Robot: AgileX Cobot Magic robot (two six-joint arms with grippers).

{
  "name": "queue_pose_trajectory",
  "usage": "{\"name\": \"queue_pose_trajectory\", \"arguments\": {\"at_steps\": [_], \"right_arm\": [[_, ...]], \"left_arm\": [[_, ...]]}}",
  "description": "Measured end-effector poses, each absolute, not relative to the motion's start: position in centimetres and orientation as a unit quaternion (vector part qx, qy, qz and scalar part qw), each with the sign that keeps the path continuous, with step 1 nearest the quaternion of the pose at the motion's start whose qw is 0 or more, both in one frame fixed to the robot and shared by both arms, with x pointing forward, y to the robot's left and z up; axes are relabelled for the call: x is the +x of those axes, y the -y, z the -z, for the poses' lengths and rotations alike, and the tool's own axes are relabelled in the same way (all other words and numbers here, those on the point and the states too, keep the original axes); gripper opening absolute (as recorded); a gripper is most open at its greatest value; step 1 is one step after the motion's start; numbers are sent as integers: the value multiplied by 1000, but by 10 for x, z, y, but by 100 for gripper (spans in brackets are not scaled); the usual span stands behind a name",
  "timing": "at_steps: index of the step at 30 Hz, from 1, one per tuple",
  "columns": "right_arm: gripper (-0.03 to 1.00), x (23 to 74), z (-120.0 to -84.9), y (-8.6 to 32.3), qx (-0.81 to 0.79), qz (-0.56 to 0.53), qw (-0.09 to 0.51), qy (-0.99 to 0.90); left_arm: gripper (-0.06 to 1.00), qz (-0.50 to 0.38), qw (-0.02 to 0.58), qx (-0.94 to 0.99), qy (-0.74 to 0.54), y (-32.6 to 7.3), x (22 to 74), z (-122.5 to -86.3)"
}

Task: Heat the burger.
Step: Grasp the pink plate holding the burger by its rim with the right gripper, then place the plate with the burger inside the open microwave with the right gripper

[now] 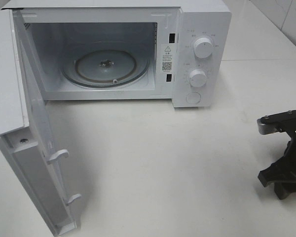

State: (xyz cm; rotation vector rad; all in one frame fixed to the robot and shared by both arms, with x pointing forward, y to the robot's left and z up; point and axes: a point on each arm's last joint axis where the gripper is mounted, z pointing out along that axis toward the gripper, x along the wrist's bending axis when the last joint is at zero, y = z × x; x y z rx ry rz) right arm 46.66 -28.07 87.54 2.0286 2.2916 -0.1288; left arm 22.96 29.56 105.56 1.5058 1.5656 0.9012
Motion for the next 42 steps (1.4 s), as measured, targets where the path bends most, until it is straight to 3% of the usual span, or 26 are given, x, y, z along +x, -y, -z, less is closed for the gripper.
{"name": "queue_pose_trajectory", "arguments": {"at_steps": [1, 2, 4, 5, 6, 7, 8, 26, 31, 42], "right_arm": [[56, 467, -875, 281, 662, 42, 39, -748], [46, 467, -876, 282, 659, 45, 45, -750], [41, 467, -876, 282, 657, 47, 48, -751], [29, 468, -876, 284, 652, 51, 54, -754], [29, 468, -876, 284, 652, 51, 54, -754], [19, 467, -876, 284, 653, 53, 53, -753], [16, 467, -876, 284, 654, 53, 53, -753], [11, 466, -877, 275, 649, 65, 62, -755], [5, 464, -880, 269, 644, 81, 85, -756], [3, 458, -887, 258, 641, 109, 131, -749]], "left_arm": [[90, -354, 385, 591, -614, -296, 230, -1056], [90, -354, 385, 591, -614, -296, 230, -1056], [90, -354, 385, 591, -614, -296, 230, -1056], [90, -354, 385, 591, -614, -296, 230, -1056], [90, -354, 385, 591, -614, -296, 230, -1056], [90, -354, 385, 591, -614, -296, 230, -1056], [90, -354, 385, 591, -614, -296, 230, -1056], [90, -354, 385, 591, -614, -296, 230, -1056], [90, -354, 385, 591, -614, -296, 230, -1056], [90, -354, 385, 591, -614, -296, 230, -1056]]}}
